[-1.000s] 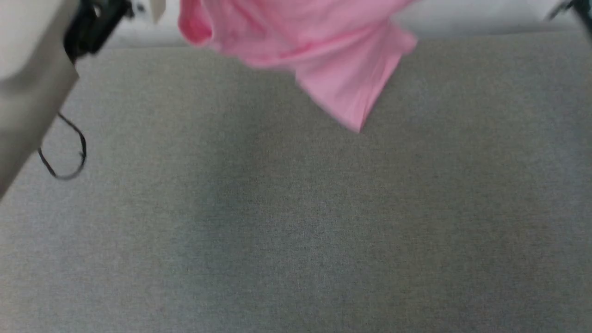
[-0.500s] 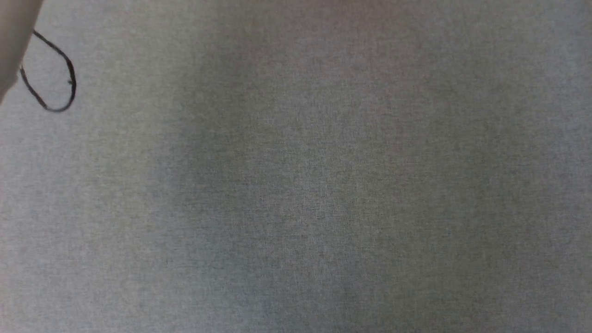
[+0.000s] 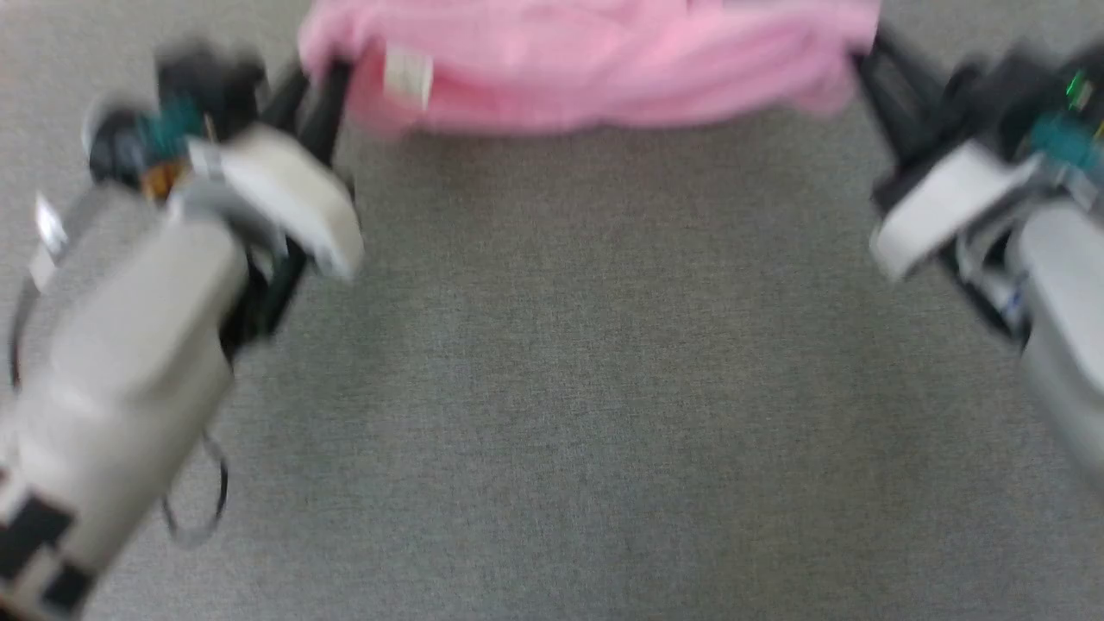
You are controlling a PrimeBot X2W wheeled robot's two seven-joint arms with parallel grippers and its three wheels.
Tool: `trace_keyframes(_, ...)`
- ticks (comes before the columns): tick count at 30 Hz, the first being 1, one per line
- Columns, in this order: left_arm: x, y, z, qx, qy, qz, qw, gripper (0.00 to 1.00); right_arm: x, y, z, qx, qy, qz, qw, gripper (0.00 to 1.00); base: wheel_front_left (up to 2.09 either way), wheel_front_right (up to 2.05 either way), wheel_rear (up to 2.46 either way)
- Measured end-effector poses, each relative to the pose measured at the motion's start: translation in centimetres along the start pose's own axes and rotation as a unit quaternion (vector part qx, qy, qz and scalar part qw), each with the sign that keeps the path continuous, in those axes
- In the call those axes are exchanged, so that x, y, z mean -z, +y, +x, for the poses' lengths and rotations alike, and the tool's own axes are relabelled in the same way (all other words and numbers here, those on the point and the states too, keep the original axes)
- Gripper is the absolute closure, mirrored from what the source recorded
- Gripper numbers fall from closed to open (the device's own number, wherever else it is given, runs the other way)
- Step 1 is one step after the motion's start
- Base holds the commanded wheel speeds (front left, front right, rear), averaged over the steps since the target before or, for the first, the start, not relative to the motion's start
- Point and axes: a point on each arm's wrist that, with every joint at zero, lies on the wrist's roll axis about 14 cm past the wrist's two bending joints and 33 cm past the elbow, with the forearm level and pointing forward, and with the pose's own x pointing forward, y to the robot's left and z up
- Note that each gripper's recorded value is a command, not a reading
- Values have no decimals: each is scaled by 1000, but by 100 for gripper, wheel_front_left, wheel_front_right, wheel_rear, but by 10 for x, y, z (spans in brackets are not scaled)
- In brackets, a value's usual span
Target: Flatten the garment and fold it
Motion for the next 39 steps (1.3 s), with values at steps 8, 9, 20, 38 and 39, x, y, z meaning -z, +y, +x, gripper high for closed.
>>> trace_keyframes(8, 71, -53, -112, 11, 90, -16, 996, 100, 48, 62, -98, -44, 82, 37, 995, 100, 0, 0, 0)
trace_keyframes(9, 75, -59, -123, 15, 97, -18, 995, 100, 54, 69, -112, -49, 94, 42, 993, 100, 0, 0, 0)
trace_keyframes(20, 96, -77, -225, -28, 147, -19, 989, 100, 76, 135, -235, -65, 177, 123, 974, 100, 0, 0, 0)
trace_keyframes(38, 58, -67, -217, -43, 91, -19, 995, 100, 8, 82, -151, -24, 73, 79, 994, 100, 0, 0, 0)
trace_keyframes(39, 57, -63, -213, -47, 88, -19, 995, 100, 5, 80, -139, -30, 69, 72, 995, 100, 0, 0, 0)
